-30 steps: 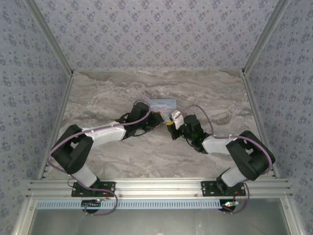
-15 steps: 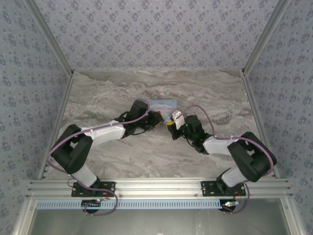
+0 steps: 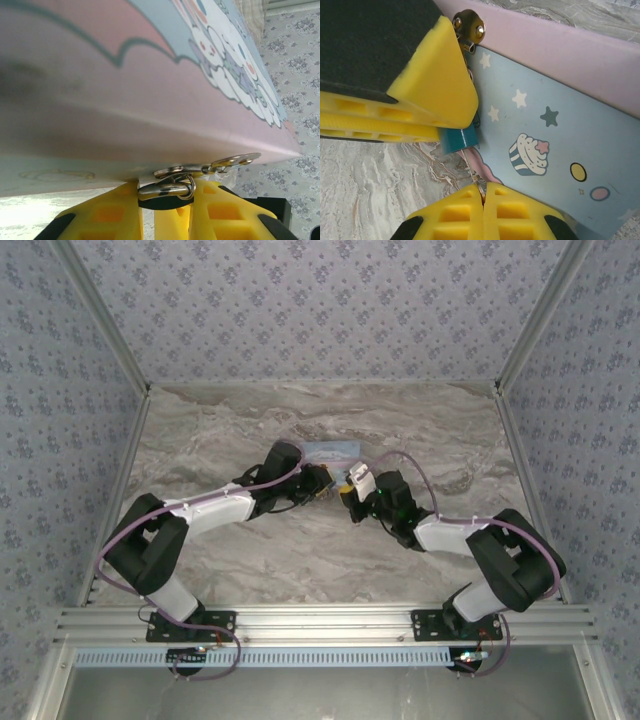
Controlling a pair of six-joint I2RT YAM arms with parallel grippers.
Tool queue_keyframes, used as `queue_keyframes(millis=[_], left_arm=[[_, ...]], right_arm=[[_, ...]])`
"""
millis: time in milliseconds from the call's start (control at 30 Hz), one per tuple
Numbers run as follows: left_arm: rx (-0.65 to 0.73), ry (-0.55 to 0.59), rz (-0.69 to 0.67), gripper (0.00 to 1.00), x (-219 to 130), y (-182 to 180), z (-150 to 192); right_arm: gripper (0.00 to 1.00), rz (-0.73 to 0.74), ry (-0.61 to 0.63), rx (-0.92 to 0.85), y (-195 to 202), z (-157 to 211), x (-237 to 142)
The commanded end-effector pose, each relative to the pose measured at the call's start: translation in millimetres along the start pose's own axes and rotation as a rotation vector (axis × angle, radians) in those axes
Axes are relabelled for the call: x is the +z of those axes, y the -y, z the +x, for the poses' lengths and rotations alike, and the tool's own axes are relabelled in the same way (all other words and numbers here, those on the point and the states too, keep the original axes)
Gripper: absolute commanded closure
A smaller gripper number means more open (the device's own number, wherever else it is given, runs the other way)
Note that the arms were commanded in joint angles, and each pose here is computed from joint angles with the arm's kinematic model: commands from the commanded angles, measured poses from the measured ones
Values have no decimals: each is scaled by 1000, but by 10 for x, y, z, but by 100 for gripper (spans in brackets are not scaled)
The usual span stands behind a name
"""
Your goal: Unlock a padlock with a key
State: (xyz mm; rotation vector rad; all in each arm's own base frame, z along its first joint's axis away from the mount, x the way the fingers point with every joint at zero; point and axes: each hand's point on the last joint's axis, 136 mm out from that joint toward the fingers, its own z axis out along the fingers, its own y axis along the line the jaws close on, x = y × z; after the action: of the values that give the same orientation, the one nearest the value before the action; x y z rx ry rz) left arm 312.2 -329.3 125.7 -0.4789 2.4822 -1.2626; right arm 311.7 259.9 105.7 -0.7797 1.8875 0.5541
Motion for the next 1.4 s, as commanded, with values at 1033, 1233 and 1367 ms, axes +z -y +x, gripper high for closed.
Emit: queue_keyframes(millis=[1033,1233,1367], left_arm=[[70,-99,55,78,-103,205,160],[66,-94,41,78,-85,154,138],[74,-95,34,78,-74,121,130]], right_arm=[[100,-63,129,-70,29,-381,96],[100,-97,133,-35,-86,-351,40],[100,-131,128,8,-169,-338,22]])
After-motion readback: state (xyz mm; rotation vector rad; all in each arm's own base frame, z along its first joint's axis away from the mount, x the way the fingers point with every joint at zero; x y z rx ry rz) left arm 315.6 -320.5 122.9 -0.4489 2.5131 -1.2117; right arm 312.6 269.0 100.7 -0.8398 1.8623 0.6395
